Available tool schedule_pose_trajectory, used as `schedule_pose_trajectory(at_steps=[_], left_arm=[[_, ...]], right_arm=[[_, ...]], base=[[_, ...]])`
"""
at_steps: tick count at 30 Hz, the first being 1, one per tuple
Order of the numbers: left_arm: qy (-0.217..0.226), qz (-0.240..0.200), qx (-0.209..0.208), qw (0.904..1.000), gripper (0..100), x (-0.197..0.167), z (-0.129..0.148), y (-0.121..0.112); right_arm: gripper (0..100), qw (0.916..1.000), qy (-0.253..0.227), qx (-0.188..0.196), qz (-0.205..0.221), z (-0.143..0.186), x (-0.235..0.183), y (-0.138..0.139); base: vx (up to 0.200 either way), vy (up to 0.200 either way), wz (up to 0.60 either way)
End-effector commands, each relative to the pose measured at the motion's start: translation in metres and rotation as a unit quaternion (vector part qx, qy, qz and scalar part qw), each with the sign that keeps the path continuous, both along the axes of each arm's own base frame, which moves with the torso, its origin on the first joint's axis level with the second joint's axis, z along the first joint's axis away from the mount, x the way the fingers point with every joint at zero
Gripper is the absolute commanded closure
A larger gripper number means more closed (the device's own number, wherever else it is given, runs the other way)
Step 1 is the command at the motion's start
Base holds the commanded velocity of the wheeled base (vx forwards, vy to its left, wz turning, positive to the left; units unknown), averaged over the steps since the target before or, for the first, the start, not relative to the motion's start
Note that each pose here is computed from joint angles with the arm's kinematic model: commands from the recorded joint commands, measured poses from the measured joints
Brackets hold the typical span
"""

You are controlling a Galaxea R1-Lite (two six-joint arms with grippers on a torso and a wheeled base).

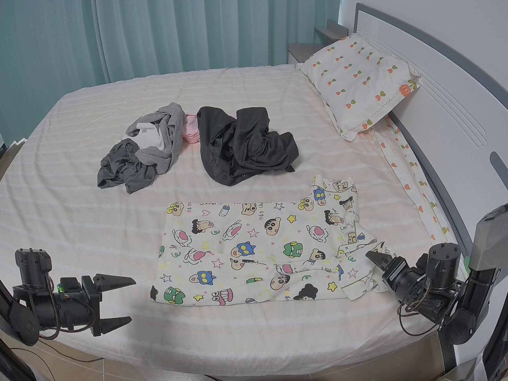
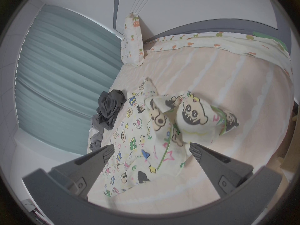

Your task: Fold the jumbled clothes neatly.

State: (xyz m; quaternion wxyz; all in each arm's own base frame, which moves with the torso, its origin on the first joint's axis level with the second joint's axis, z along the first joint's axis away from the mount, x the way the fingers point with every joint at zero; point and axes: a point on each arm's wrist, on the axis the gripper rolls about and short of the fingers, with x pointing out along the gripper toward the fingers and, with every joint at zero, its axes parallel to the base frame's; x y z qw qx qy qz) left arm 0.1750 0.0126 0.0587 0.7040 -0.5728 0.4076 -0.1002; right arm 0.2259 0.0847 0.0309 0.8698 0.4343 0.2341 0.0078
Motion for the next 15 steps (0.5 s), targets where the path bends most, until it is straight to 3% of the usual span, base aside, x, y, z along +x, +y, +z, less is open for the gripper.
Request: schedule_pose_trajectory(at_steps=[1, 11, 15], left_arm=[[0.008, 0.005, -0.002, 1.0000, 0, -0.007, -0.005, 0.003], [0.008, 0.005, -0.001, 1.0000, 0, -0.007, -0.006, 0.003], [0.008, 0.004, -0.001, 1.0000, 0, -0.007, -0.006, 0.003]], right_arm=[[0, 0.9992, -0.022, -0.002, 0.033, 0.009, -0.008, 0.012], [0, 0.9992, -0.020, 0.013, 0.032, 0.009, -0.005, 0.014], [0, 0.9996, 0.000, 0.000, 0.030, -0.004, -0.004, 0.015]], base=[[0.000, 0.000, 0.00], [0.000, 0.000, 0.00], [0.000, 0.000, 0.00]])
